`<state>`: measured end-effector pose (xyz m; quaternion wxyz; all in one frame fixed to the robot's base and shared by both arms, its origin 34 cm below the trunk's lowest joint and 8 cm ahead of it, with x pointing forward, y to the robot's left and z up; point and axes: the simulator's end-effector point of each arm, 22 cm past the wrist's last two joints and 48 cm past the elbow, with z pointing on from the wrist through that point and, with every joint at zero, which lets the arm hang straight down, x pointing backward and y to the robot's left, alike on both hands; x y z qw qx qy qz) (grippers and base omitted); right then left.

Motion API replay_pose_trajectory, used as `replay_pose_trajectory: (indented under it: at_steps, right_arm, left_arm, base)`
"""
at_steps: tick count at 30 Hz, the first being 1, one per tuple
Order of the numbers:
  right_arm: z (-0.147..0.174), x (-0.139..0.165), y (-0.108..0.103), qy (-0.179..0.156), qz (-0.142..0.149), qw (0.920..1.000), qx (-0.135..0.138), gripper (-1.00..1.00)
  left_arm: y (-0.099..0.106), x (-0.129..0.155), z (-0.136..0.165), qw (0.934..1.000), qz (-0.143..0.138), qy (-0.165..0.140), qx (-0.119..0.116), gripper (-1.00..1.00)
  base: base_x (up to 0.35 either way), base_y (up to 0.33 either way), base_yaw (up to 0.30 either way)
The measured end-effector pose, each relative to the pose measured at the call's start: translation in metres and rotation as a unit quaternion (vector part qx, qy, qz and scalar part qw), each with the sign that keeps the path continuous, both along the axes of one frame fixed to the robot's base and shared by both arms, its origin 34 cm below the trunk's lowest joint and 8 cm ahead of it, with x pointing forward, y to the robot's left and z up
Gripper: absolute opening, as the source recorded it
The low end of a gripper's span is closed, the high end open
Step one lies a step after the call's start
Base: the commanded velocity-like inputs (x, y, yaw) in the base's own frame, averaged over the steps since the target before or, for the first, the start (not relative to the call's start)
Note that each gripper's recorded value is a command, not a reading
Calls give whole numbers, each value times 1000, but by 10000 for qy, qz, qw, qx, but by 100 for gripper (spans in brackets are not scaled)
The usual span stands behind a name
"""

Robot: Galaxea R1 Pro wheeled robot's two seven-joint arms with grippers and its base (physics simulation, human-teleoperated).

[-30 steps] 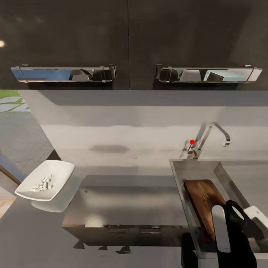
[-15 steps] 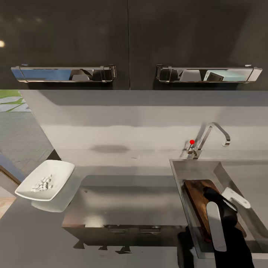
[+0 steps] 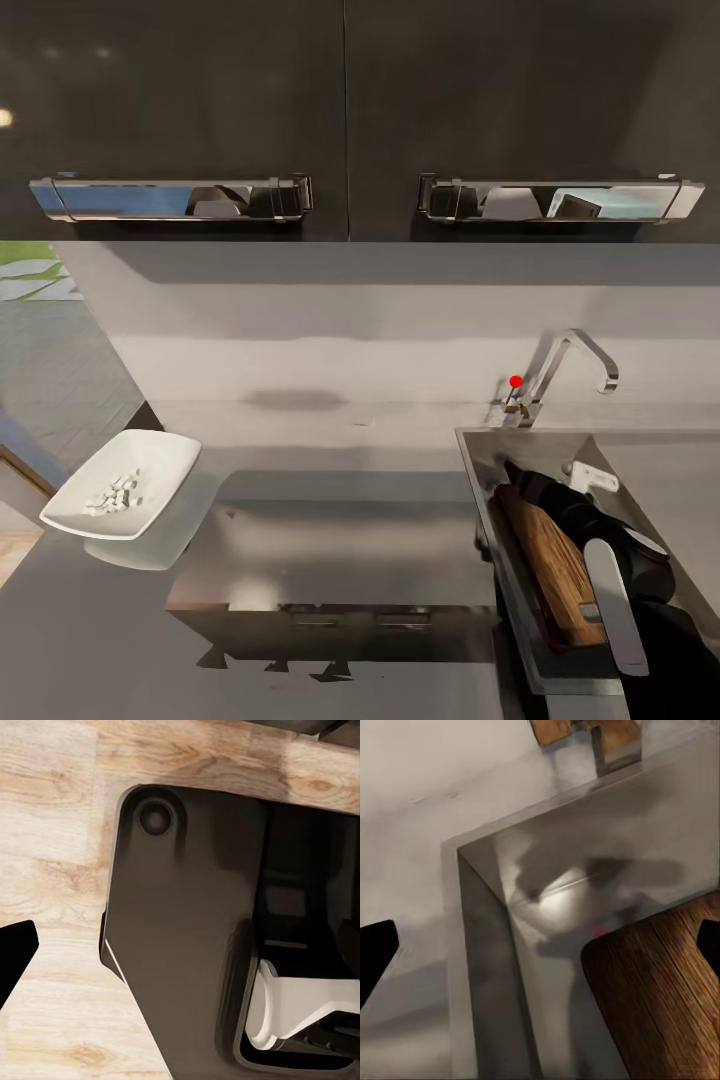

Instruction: In the kitchen, take the Vidalia onion out of the sink, dice it on the chopping board with the paring knife, put the diced onion into the bowl on the countertop, then place both the paring knife and the chopping board into the sink.

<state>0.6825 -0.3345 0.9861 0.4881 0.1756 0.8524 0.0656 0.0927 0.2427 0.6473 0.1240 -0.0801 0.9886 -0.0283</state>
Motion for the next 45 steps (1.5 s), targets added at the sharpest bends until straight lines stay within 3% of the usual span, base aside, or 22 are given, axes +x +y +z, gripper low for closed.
replay_pose_trajectory:
  at_steps: [15, 21, 45]
  right_arm:
    - [2, 2, 3, -53, 97, 9999, -66, 100]
    - [2, 2, 0, -38, 88, 9997, -218, 100]
    - [2, 2, 0, -47, 90, 9997, -229, 100]
  left_arm:
    - [0, 1, 0, 10000, -1, -2, 0, 100]
    - [0, 1, 0, 10000, -2, -2, -1, 100]
    - [0, 1, 0, 10000, -1, -2, -1, 100]
  base:
    - [-103, 0, 0]
    - [-281, 0, 0]
    - [-336, 0, 0]
